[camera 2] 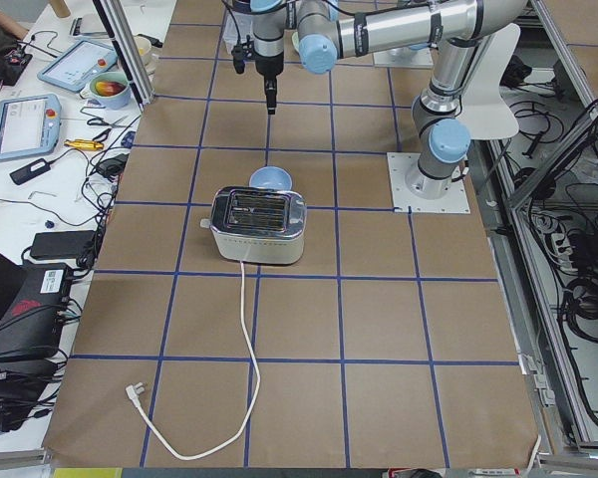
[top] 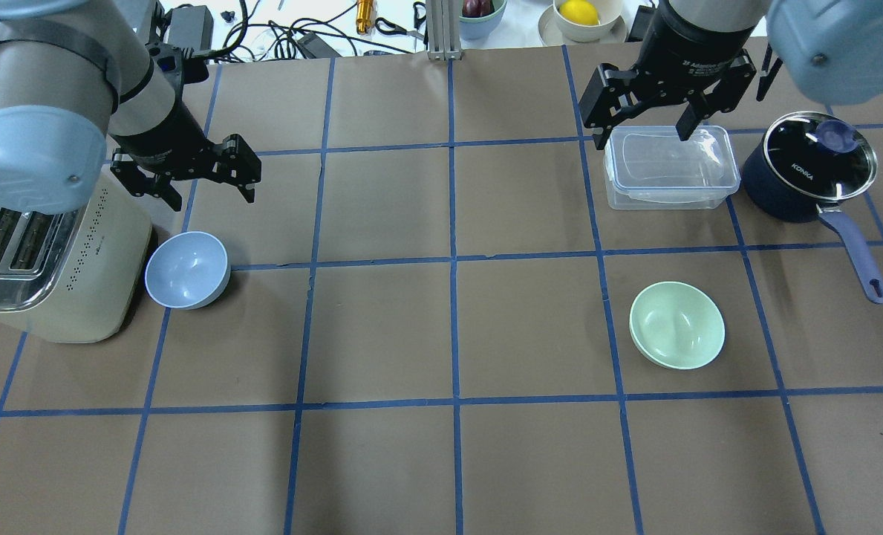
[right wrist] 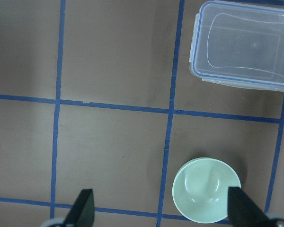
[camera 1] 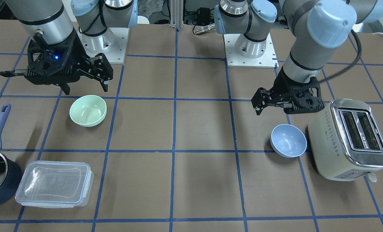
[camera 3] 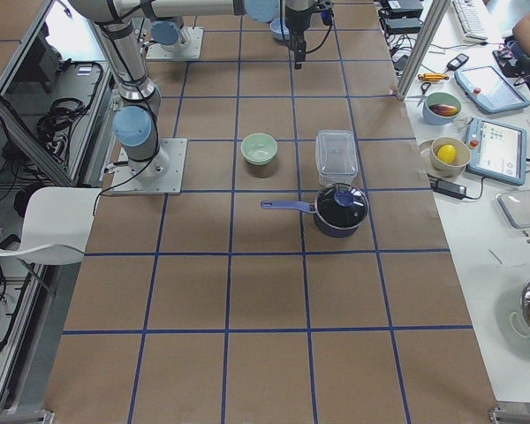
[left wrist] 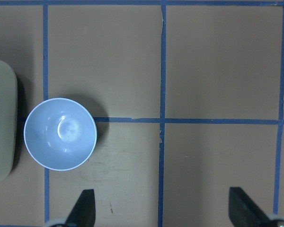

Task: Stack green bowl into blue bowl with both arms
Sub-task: 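Lower the left gripper onto the rim of the light blue bowl and grasp it, then lift the blue bowl with the left gripper while the right grasps the green bowl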

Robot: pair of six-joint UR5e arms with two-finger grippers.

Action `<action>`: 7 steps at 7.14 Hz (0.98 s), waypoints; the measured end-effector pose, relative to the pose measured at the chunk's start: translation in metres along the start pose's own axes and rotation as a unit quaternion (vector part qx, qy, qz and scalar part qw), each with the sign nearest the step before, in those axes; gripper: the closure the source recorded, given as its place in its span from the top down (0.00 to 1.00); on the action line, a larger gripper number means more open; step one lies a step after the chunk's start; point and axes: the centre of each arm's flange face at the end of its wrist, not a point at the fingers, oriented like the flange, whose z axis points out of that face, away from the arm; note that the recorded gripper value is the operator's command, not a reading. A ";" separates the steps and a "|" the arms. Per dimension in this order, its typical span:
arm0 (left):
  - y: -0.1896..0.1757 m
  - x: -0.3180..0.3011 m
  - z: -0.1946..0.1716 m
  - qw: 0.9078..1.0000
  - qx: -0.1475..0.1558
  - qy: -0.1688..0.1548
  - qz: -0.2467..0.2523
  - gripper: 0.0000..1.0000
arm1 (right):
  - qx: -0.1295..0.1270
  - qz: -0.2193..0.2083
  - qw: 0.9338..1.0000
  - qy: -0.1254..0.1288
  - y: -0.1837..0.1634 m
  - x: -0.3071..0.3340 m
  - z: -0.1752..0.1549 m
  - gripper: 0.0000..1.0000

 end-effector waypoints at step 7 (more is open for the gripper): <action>-0.003 -0.066 0.177 1.000 0.008 -0.019 0.011 0.06 | -0.012 0.000 1.000 0.006 -0.001 0.014 0.005 1.00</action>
